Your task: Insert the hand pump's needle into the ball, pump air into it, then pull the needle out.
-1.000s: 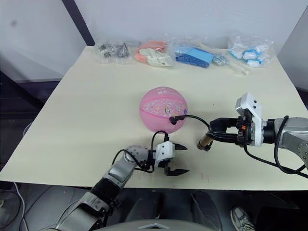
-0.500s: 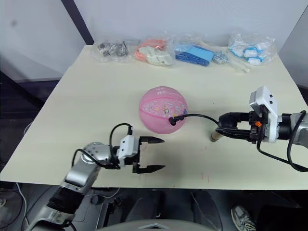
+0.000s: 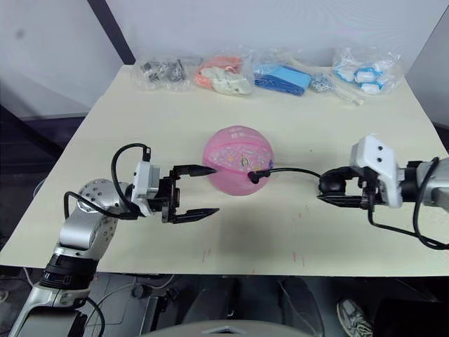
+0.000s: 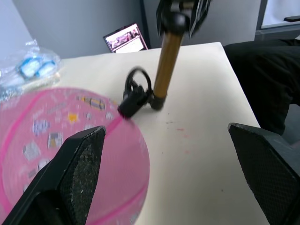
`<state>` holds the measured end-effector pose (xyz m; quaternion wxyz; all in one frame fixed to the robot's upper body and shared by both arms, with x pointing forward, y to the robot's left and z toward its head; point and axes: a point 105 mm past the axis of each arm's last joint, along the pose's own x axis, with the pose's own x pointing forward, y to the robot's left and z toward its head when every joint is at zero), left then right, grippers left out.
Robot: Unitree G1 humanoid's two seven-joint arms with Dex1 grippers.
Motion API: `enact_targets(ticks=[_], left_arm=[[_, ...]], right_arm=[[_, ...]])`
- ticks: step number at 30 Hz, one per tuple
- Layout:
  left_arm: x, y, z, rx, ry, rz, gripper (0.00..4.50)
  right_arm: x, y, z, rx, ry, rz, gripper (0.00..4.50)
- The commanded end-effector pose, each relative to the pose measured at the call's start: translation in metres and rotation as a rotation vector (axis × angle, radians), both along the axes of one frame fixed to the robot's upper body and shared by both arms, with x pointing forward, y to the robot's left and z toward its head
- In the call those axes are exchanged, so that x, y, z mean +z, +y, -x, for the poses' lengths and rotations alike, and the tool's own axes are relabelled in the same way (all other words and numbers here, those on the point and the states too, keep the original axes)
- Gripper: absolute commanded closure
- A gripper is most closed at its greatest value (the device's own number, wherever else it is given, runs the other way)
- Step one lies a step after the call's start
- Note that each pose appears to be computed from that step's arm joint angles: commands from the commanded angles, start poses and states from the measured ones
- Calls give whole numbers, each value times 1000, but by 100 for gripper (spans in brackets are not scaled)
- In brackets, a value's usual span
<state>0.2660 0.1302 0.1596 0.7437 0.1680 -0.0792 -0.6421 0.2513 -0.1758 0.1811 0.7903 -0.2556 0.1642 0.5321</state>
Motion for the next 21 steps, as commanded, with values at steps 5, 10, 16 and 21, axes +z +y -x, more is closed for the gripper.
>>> enact_targets(ticks=[5,10,16,21], left_arm=[[22,15,-3,1,-40,-12,3],[26,13,-6,-4,-47,-8,3],[31,11,-9,-8,-54,4,3],[36,8,-10,-18,-65,7,3]], right_arm=[[-6,1,-2,11,-180,164,220],[-8,8,-1,22,-240,187,220],[-27,5,-1,47,-281,275,220],[-46,8,-5,55,-325,281,220]])
